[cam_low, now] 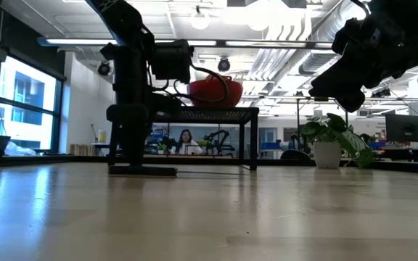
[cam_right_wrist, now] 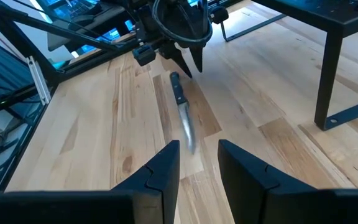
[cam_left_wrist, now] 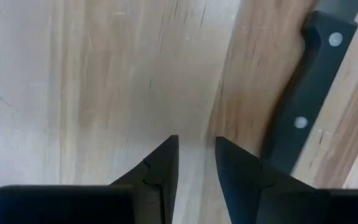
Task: Pick & Place Fruit
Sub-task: Put the knife on the shelf
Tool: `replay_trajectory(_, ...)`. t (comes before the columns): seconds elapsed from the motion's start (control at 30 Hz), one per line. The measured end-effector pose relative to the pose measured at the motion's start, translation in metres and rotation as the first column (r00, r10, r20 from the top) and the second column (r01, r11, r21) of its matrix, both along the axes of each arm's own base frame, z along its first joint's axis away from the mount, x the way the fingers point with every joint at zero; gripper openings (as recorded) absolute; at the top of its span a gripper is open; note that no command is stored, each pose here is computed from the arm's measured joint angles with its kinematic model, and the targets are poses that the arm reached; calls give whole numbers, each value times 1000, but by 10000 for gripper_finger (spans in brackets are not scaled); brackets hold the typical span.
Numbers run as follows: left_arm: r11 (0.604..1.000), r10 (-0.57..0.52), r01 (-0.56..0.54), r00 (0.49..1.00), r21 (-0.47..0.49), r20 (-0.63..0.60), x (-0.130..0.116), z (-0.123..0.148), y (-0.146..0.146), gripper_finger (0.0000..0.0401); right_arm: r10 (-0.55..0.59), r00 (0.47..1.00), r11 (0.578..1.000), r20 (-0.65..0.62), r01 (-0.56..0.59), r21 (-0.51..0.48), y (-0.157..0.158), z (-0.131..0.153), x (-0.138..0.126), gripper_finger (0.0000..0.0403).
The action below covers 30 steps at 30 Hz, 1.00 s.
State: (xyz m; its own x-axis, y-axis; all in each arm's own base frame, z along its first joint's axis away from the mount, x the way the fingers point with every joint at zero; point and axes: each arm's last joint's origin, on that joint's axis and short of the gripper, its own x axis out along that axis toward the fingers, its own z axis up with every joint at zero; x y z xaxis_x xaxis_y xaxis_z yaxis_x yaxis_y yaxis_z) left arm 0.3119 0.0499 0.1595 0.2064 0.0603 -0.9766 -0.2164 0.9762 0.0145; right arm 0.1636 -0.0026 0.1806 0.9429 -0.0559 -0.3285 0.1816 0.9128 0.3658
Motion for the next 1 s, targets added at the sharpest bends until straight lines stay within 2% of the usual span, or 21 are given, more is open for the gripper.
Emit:
replay_trajectory(0.13, 999, -3, 3, 1000, 35, 15, 2, 1, 1, 99, 0, 1000, 1000, 0, 0, 0, 0, 0, 0, 103)
replay_trajectory(0.27, 999, -19, 16, 998, 47, 58, 11, 13, 3, 99, -3, 1000, 1000, 0, 3, -2, 0, 0, 0, 103)
replay_trajectory(0.4, 1000, -14, 16, 994, -14, 108, 22, 31, 0, 99, -3, 1000, 1000, 0, 3, -1, 0, 0, 0, 103)
replay_trajectory(0.53, 986, 134, -119, 983, -120, 124, 28, 46, -5, 99, -4, 1000, 1000, 0, 4, -1, 0, 0, 0, 103)
replay_trajectory(0.7, 937, 297, -272, 951, -218, 92, 29, 48, -18, 99, -3, 1000, 1000, 0, 3, -1, 0, 0, 0, 103)
replay_trajectory(0.83, 917, 340, -319, 939, -240, 54, 27, 47, -28, 99, -3, 1000, 1000, 0, 3, -1, 0, 0, 0, 103)
replay_trajectory(1.0, 915, 342, -320, 938, -248, 51, 28, 47, -38, 99, 0, 1000, 1000, 0, 0, 0, 0, 0, 0, 103)
